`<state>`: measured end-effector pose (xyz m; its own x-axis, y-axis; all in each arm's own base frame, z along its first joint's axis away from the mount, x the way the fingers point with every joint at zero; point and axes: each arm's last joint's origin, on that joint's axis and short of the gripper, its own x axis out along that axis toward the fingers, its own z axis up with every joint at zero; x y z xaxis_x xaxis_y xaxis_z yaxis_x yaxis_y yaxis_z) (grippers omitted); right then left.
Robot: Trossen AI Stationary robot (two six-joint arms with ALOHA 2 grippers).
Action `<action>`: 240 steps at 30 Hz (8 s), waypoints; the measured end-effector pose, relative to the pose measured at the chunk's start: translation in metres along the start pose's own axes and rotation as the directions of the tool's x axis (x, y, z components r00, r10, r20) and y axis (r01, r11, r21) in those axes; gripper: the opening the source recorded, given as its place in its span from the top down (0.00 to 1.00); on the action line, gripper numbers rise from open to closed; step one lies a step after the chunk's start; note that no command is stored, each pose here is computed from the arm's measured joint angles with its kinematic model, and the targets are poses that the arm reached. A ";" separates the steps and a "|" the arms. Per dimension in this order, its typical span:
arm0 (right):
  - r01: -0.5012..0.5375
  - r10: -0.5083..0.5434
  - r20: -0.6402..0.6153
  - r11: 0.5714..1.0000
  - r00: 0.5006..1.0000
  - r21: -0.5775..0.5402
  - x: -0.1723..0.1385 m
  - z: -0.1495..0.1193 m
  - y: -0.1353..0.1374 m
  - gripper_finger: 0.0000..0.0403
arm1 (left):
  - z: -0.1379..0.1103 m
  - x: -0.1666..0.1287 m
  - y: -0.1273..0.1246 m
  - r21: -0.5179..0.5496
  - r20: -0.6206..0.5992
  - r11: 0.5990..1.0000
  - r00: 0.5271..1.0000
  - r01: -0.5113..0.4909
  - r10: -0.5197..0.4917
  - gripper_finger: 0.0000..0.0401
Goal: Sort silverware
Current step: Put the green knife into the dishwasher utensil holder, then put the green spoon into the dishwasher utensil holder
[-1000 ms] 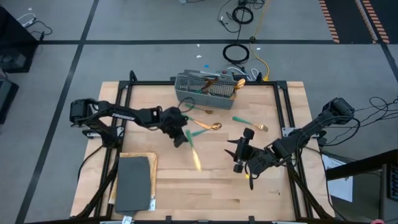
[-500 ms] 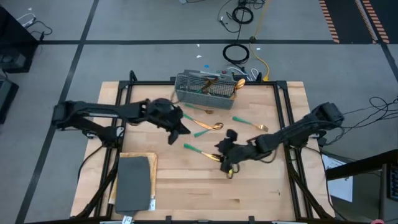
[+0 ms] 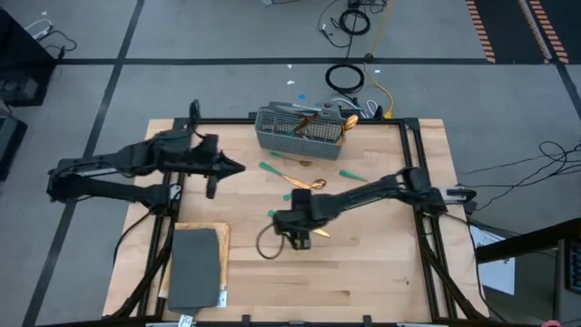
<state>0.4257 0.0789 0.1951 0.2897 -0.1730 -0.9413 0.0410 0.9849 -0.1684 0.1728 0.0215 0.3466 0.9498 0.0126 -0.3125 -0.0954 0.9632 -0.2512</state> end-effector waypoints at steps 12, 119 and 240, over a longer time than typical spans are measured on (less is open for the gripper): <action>-0.065 0.074 -0.124 0.995 0.990 0.072 0.063 0.013 -0.024 0.39 | -0.010 -0.047 -0.004 0.051 0.002 0.999 1.000 -0.002 0.002 0.96; -0.095 0.103 -0.082 0.991 0.991 0.094 0.069 0.015 -0.066 1.00 | -0.028 -0.065 -0.001 0.170 -0.120 0.985 0.991 -0.040 0.061 0.96; -0.088 0.082 -0.076 0.992 0.994 -0.094 0.013 -0.046 -0.153 0.68 | -0.052 -0.073 0.009 0.184 -0.080 0.959 0.969 -0.215 0.233 0.96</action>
<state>0.3790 -0.0744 0.1954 0.2190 -0.0924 -0.9713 -0.0748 0.9910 -0.1112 0.0870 0.0153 0.3196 0.8746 0.2149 -0.4346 -0.2411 0.9705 -0.0053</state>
